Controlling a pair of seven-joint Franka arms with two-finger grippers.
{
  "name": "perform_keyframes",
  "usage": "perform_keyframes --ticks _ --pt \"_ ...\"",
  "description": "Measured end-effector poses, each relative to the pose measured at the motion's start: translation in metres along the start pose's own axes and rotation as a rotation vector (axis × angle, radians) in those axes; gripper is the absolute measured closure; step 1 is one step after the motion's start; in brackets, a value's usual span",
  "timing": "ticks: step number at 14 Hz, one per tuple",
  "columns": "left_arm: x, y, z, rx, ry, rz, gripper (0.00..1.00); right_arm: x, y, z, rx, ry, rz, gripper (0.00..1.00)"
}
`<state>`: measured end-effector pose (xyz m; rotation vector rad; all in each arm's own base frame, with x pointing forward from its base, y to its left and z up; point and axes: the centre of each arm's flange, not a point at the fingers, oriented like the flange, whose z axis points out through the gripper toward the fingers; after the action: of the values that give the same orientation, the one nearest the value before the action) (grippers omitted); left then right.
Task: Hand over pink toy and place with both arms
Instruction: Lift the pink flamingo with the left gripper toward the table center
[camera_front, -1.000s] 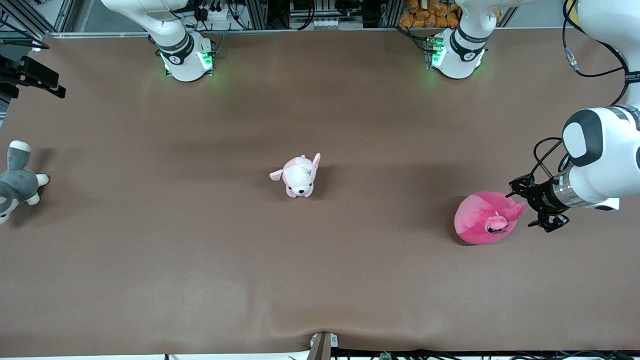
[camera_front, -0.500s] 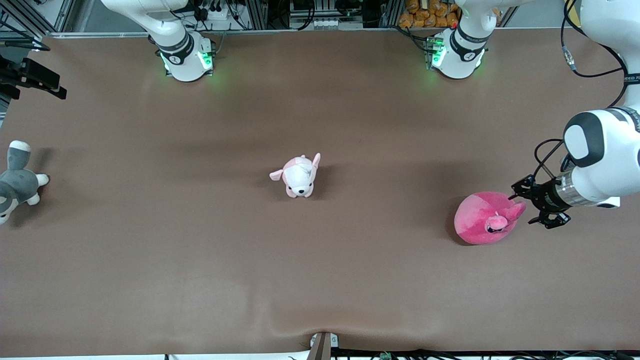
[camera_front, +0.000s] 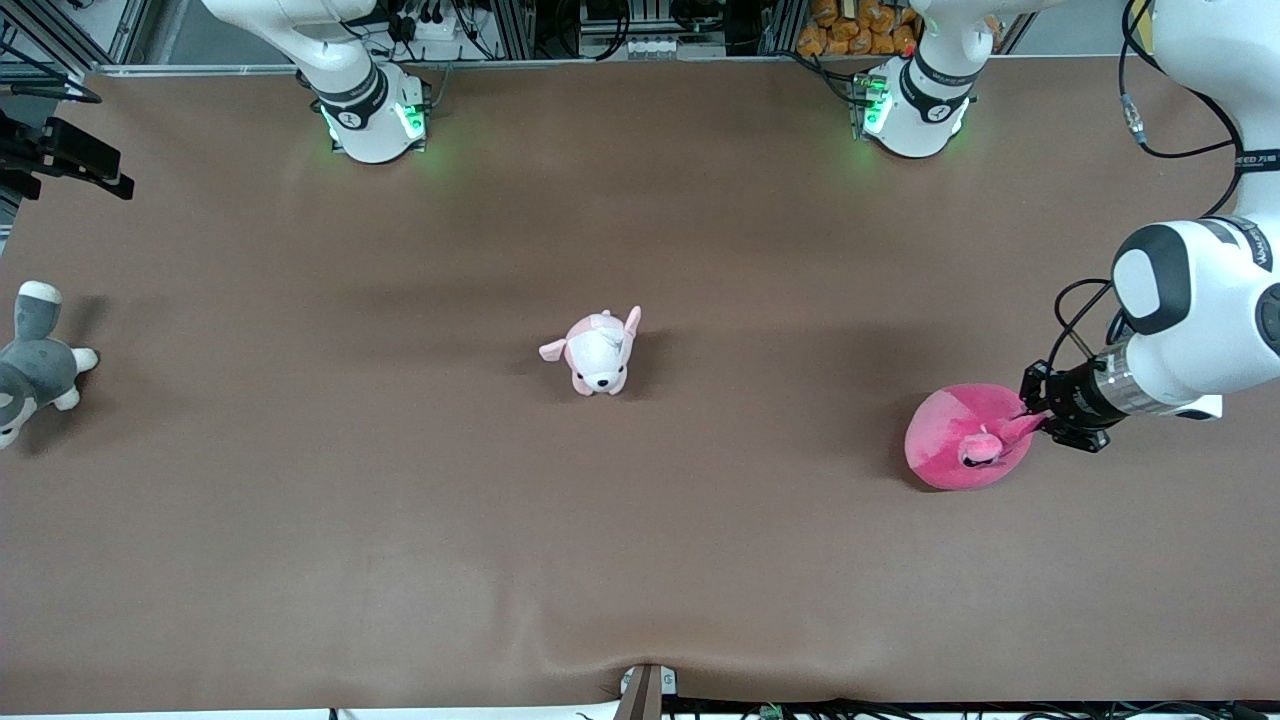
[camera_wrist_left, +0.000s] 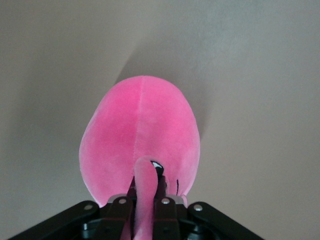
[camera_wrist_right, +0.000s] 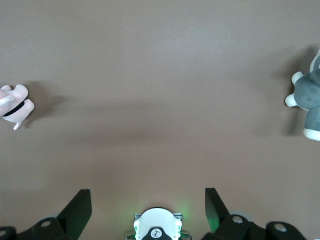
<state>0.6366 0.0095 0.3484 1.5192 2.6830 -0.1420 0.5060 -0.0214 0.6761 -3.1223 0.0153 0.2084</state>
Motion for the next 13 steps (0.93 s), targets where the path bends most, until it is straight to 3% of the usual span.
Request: perform_keyframes --ticks 6,11,13 --pt "-0.086 -0.06 -0.08 -0.096 -0.102 0.171 0.87 0.01 0.001 0.012 -0.002 -0.026 0.003 0.0" --pt "-0.165 -0.164 -0.184 -0.158 -0.17 0.35 0.87 0.059 -0.011 0.078 -0.012 -0.159 -0.015 0.0" --pt "-0.187 -0.206 -0.214 -0.145 -0.173 0.376 0.87 0.064 -0.04 0.083 0.012 -0.164 -0.03 0.0"
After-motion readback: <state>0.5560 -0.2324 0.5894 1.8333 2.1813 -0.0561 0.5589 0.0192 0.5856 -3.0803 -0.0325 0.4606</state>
